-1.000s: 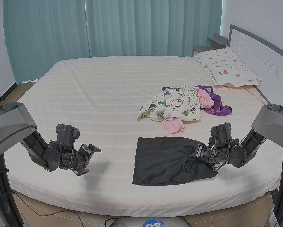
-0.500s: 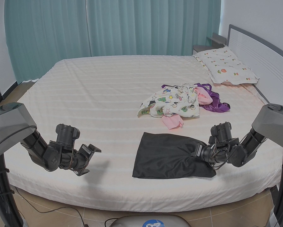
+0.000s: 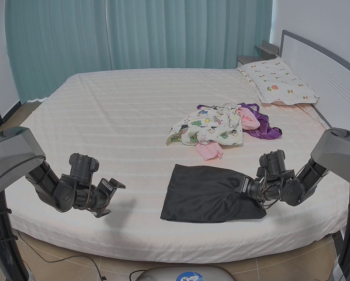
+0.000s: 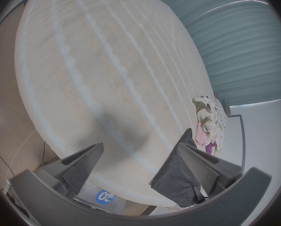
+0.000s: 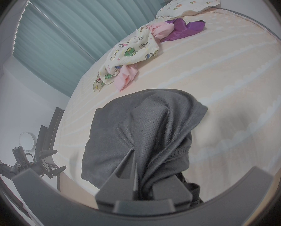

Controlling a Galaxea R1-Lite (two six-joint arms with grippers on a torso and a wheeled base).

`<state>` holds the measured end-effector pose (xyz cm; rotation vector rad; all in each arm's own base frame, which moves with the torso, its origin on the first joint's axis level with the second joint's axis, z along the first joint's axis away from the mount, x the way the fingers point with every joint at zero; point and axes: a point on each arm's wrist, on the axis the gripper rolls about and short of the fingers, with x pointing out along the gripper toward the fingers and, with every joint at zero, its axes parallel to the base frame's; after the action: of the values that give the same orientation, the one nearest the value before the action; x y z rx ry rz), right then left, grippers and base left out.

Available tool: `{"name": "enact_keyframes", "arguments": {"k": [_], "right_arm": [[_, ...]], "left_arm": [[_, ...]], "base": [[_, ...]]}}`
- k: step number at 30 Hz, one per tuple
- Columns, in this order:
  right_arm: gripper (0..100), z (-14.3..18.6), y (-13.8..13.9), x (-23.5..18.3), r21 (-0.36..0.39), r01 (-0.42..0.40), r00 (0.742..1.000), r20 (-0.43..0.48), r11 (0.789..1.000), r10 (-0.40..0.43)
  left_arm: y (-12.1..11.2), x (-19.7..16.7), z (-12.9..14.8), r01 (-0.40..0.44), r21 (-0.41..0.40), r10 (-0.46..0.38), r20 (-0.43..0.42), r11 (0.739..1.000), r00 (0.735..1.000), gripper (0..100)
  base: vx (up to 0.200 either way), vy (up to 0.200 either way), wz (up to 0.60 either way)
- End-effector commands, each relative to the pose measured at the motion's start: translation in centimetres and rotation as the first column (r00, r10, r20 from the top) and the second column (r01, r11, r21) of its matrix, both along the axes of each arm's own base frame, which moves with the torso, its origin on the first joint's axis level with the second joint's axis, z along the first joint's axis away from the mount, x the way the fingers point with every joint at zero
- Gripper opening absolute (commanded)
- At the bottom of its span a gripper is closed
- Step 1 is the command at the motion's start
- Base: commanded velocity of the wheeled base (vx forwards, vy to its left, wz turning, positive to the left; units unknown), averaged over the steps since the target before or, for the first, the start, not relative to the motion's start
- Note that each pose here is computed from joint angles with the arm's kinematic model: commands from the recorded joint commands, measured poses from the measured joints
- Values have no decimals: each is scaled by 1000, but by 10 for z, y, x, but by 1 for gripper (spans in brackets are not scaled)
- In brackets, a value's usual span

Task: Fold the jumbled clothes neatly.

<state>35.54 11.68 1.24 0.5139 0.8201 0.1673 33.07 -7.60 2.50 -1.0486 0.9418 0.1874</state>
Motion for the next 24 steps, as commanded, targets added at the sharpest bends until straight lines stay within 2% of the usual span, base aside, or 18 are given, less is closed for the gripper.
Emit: {"name": "enact_keyframes", "arguments": {"k": [1, 13, 23, 24], "right_arm": [[0, 1, 0, 0, 1, -1, 1000, 3, 1000, 1], [0, -1, 0, 1, -5, -2, 1000, 1, 1000, 2], [0, -13, 2, 1, -32, -23, 1000, -19, 999, 22], [100, -17, 1, 0, -39, -27, 999, -28, 999, 26]], "left_arm": [[0, 0, -1, 0, 0, 0, -2, 1000, 1000, 100], [0, 0, 0, 1, 0, -1, 0, 1000, 1000, 100], [0, 0, 0, 1, 0, -1, 0, 1000, 1000, 100], [0, 0, -1, 1, 1, -1, -1, 1000, 1000, 100]], "base": [[0, -200, 0], [0, -200, 0], [0, 0, 0], [0, 0, 0]]}}
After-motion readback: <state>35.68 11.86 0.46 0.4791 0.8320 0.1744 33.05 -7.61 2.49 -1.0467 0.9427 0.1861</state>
